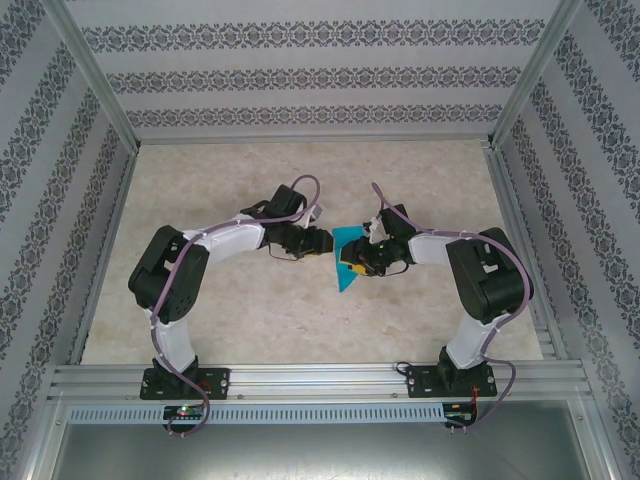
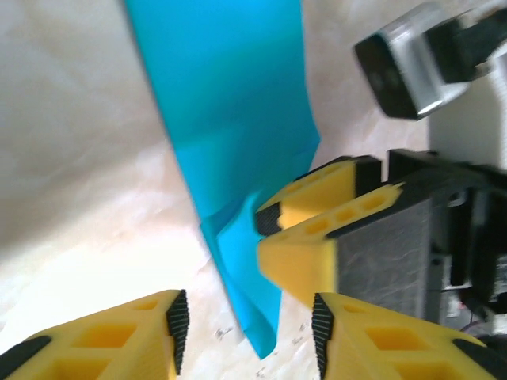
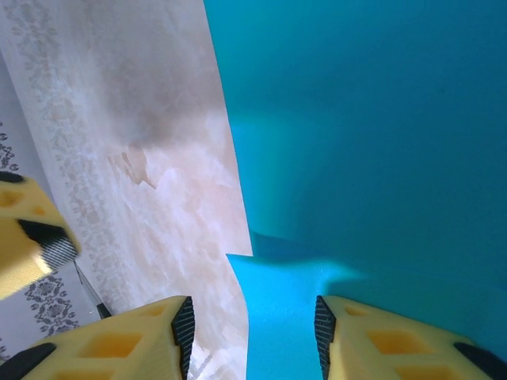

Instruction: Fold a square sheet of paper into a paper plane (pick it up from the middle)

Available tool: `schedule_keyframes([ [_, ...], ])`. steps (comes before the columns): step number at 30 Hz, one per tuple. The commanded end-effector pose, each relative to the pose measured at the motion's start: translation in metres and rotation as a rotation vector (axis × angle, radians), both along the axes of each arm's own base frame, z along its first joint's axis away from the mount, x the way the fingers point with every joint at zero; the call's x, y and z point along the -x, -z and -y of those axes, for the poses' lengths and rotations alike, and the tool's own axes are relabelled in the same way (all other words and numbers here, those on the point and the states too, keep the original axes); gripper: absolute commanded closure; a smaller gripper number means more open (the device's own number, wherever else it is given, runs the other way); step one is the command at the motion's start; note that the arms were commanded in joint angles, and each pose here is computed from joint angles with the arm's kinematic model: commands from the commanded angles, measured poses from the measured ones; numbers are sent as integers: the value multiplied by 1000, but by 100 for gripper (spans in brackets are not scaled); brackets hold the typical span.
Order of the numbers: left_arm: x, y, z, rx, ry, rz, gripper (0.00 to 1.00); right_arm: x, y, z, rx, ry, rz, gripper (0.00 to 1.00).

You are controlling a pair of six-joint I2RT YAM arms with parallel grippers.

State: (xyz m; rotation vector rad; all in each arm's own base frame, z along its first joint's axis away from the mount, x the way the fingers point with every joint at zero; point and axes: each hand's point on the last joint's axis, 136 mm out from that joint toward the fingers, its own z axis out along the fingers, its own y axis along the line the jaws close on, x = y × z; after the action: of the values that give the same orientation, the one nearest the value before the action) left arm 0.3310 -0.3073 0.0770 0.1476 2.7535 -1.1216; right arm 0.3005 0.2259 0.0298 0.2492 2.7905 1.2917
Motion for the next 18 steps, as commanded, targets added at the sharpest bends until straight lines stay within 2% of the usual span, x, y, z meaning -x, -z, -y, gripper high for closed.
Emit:
schedule_keyframes([
  [1, 8, -1, 9, 16, -2, 20, 56, 22, 29, 15, 101, 31, -95, 57],
  [7, 22, 5, 21, 35, 16, 18, 65, 23, 29, 16, 104, 42, -96, 71],
  [11, 31, 7, 35, 45, 47, 22, 66, 24, 30, 17, 106, 43, -101, 81],
  [18, 40, 11, 53, 69, 81, 20, 70, 26, 31, 18, 109, 40, -106, 90],
])
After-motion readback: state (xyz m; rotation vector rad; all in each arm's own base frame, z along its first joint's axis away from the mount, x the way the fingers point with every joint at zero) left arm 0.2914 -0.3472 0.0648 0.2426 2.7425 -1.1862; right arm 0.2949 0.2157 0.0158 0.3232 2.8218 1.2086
